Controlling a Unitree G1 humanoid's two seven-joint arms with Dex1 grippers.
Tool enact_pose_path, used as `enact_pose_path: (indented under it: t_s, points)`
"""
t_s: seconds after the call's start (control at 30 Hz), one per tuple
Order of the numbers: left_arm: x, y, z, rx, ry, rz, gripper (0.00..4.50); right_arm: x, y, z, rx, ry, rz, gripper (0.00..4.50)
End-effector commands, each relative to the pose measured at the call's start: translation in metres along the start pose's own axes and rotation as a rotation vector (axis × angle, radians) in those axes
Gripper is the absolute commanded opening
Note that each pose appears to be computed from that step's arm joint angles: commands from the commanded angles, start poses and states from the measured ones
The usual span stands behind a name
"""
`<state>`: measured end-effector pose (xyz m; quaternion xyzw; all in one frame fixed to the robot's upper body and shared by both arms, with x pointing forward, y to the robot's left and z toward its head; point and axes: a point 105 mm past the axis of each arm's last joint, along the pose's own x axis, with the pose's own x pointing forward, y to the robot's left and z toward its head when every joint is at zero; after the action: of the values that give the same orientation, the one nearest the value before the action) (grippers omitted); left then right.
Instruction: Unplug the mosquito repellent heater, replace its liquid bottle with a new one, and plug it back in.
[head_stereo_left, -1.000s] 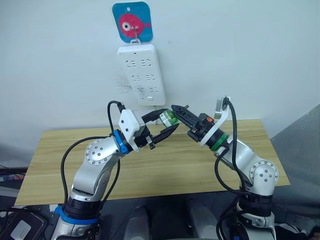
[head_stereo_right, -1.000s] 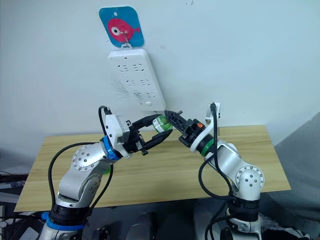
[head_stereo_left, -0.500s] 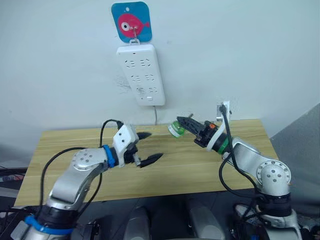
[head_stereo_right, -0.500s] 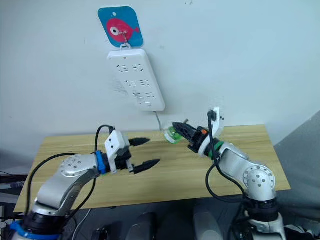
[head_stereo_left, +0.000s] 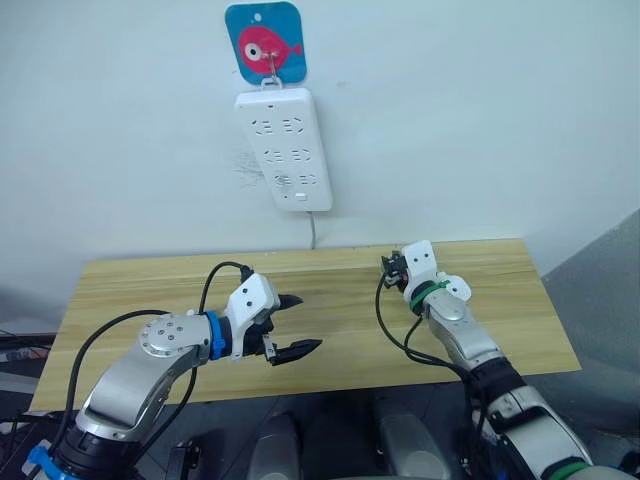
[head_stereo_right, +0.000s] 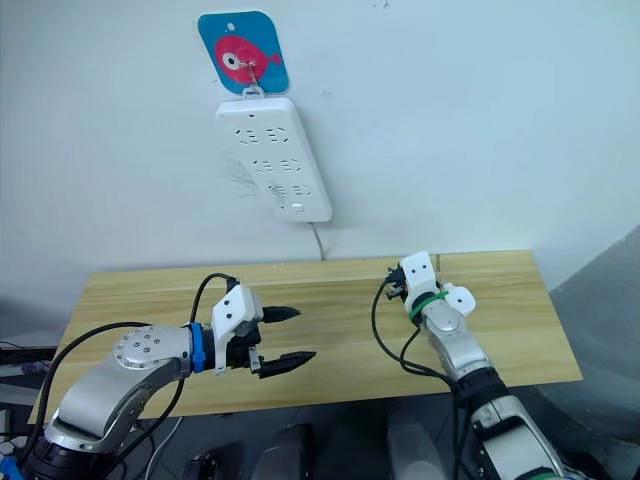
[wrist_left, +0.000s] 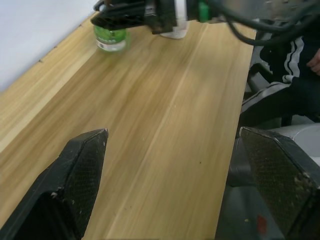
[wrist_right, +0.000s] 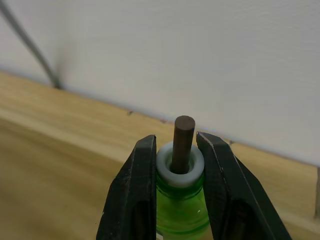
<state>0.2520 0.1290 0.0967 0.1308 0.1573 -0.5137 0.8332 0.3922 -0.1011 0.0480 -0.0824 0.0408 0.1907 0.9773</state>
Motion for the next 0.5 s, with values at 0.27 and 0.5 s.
enact_pose_path:
  t_s: [0.27,0.5]
  points:
    - [0.002,-0.001,0.006,0.049,-0.051,0.032,4.50,-0.002,-0.001,-0.009,0.055,-0.041,-0.004,1.76]
    - [-0.010,0.013,-0.001,0.029,-0.124,0.216,4.50,-0.024,-0.002,0.025,0.070,-0.160,0.013,4.30]
